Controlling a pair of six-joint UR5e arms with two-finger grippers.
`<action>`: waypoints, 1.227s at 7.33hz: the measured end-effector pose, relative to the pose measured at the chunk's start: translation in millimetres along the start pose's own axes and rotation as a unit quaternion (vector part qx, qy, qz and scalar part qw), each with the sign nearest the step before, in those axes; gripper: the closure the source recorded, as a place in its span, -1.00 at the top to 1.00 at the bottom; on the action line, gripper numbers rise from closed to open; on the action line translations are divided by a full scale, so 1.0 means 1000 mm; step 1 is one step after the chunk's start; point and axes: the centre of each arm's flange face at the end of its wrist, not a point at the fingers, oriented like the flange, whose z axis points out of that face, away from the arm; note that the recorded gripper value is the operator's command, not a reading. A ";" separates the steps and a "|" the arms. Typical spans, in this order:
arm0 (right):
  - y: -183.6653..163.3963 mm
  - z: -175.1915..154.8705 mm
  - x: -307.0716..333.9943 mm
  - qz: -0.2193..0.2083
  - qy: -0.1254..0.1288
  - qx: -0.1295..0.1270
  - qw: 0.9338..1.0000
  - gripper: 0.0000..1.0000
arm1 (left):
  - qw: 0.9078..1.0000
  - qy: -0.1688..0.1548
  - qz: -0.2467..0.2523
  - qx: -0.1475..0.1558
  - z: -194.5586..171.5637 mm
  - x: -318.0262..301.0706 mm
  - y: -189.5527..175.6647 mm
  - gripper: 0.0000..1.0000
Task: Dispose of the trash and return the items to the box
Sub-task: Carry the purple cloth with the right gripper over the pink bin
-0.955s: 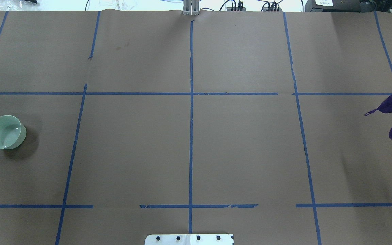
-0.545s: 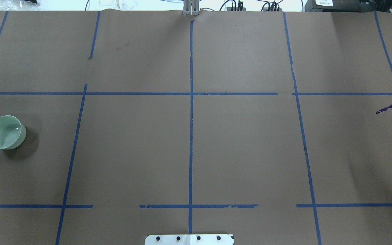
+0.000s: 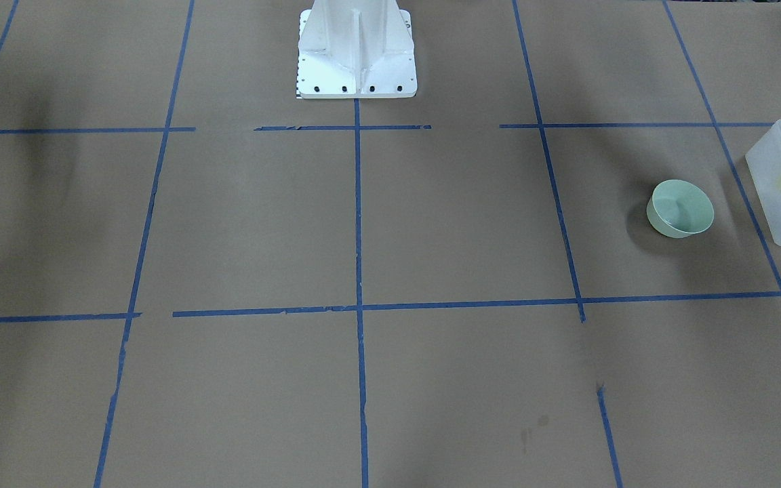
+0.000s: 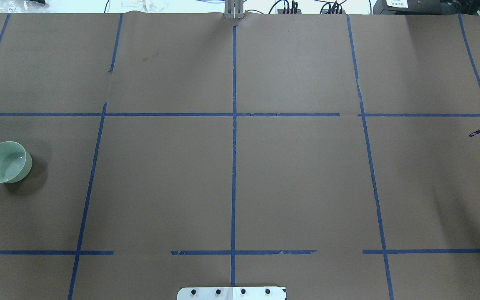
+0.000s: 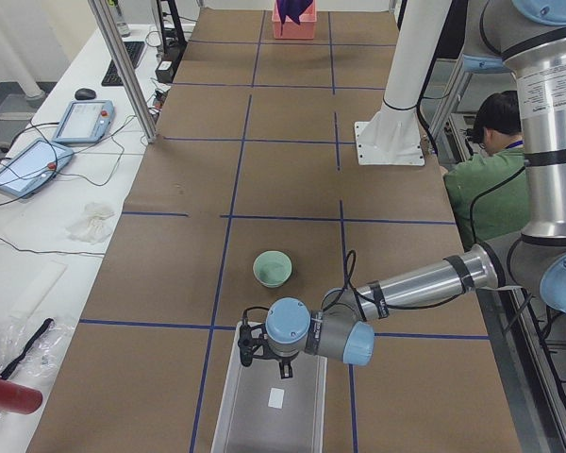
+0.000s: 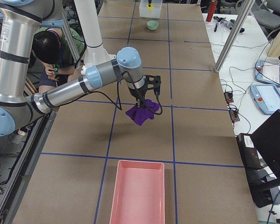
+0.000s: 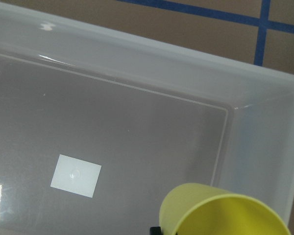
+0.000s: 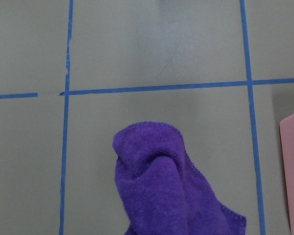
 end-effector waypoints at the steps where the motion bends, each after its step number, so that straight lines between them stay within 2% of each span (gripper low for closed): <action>1: 0.000 -0.001 0.002 0.002 0.000 0.002 1.000 -1.00 | 1.000 0.000 0.002 0.001 0.002 -0.003 0.001 0.23; 3: -0.001 -0.004 0.006 0.006 0.000 0.006 1.000 -1.00 | 1.000 0.001 0.005 0.004 0.003 -0.004 0.001 0.24; 4: -0.001 -0.006 0.007 0.007 -0.002 0.008 1.000 -1.00 | 1.000 0.003 0.010 0.009 0.000 0.001 -0.002 0.55; 5: -0.001 -0.009 0.008 0.010 -0.006 0.009 1.000 -1.00 | 1.000 0.007 0.017 0.017 -0.009 0.011 -0.006 0.99; 7: -0.001 -0.011 0.011 0.016 -0.014 0.008 1.000 -1.00 | 0.998 0.014 0.036 0.043 -0.037 0.035 -0.009 1.00; 9: -0.002 -0.008 0.017 0.017 -0.014 0.006 1.000 -1.00 | 0.996 0.016 0.037 0.085 -0.077 0.037 -0.001 1.00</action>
